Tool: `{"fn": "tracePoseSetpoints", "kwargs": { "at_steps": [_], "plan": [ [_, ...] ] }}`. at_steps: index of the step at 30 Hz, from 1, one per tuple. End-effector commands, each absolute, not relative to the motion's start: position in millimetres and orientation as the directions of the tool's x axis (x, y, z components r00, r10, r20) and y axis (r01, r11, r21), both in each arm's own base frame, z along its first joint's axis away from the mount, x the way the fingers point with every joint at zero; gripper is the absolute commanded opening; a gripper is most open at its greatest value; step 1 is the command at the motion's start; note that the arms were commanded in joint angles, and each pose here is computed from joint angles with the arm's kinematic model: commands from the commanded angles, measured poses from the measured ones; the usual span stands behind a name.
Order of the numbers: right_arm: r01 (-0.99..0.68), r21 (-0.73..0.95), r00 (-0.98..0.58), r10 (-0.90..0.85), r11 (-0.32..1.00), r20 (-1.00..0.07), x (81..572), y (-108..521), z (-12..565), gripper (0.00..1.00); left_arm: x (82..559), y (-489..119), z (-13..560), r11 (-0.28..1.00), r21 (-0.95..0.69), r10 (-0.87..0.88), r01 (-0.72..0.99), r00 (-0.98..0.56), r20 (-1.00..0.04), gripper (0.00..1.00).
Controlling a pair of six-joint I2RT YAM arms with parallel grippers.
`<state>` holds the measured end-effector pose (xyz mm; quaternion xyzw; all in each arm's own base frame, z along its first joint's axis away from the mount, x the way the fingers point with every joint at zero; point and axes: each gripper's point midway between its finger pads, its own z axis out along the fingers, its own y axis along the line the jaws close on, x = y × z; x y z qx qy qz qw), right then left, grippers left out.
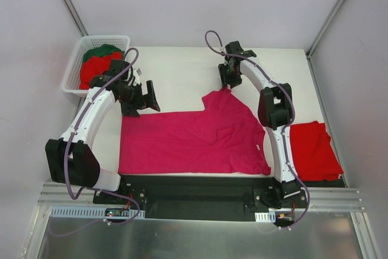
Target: Fold and stack the t-shirts
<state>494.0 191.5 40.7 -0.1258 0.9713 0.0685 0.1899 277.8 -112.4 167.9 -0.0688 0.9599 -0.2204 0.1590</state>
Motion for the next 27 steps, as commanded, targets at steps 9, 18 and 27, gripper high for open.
{"fn": "tracePoseSetpoints", "kwargs": {
  "at_steps": [9, 18, 27],
  "plan": [
    [-0.274, 0.141, -0.862, -0.177, 0.951, -0.474, 513.5, 203.4, 71.5, 0.48, 285.6, -113.9, 171.5, 0.89, -0.455, -0.178, -0.029, -0.942, -0.286, 0.99],
    [-0.274, 0.164, -0.873, -0.173, 0.948, -0.456, 511.1, 207.1, 63.0, 0.47, 284.3, -113.1, 168.3, 0.892, -0.45, -0.175, -0.032, -0.944, -0.279, 0.99],
    [-0.273, 0.181, -0.889, -0.176, 0.945, -0.422, 505.3, 208.8, 47.6, 0.38, 286.2, -112.7, 170.0, 0.894, -0.447, -0.173, -0.028, -0.943, -0.285, 1.0]
  ]
}}
